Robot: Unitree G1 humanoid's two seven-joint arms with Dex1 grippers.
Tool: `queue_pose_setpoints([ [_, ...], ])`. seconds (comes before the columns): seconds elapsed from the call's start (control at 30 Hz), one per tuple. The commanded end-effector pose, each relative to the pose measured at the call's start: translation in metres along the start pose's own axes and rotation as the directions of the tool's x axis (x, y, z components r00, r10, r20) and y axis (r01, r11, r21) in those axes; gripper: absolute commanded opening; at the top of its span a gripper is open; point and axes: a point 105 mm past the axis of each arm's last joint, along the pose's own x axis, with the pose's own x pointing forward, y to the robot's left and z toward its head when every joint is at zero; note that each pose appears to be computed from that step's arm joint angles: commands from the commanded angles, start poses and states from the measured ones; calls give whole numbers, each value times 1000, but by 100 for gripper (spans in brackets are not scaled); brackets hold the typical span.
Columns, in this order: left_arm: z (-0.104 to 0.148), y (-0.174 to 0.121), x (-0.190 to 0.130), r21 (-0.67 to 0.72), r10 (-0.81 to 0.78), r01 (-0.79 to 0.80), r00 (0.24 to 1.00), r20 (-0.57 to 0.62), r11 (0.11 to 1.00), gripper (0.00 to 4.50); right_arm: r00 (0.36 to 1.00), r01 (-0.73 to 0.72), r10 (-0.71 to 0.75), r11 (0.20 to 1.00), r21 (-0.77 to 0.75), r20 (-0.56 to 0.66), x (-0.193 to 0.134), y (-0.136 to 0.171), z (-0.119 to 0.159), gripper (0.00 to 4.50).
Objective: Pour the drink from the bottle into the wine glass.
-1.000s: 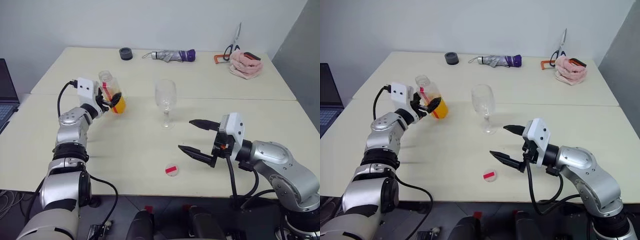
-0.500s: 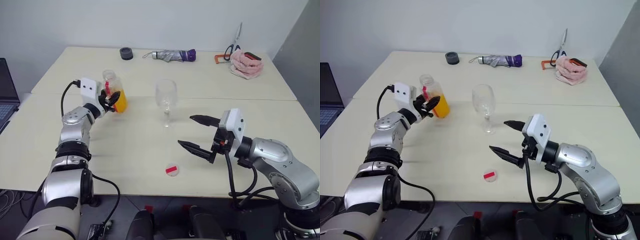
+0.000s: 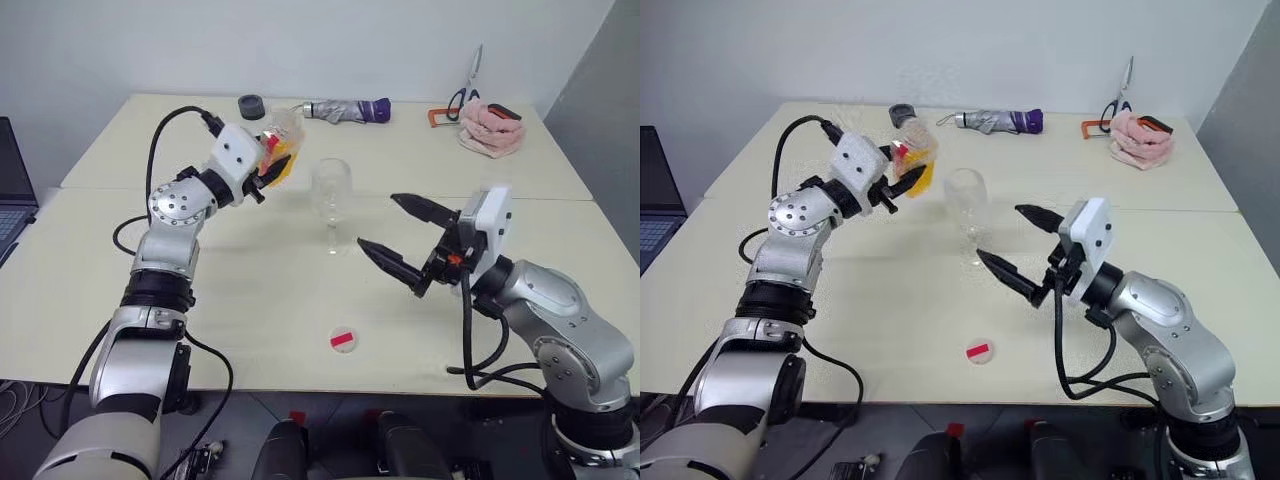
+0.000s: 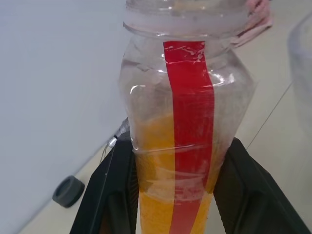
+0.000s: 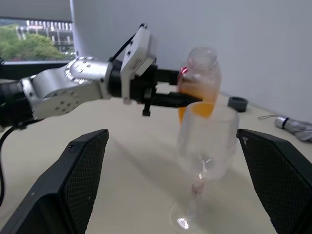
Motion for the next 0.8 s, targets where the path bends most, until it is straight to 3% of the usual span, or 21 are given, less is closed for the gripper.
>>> queue_pose_setpoints([
  [0.03, 27, 17, 3, 164, 26, -39, 997, 79, 986, 168, 999, 24, -24, 1000, -16, 21, 0, 0, 10, 450],
  [0.3, 33, 18, 10, 309, 2, -34, 994, 106, 950, 168, 999, 51, -51, 993, -104, 8, -5, -8, 5, 450],
  [0.8, 40, 22, 15, 505, -26, -47, 990, 135, 862, 168, 1000, -24, 23, 998, -60, -11, -22, 0, -2, 450],
])
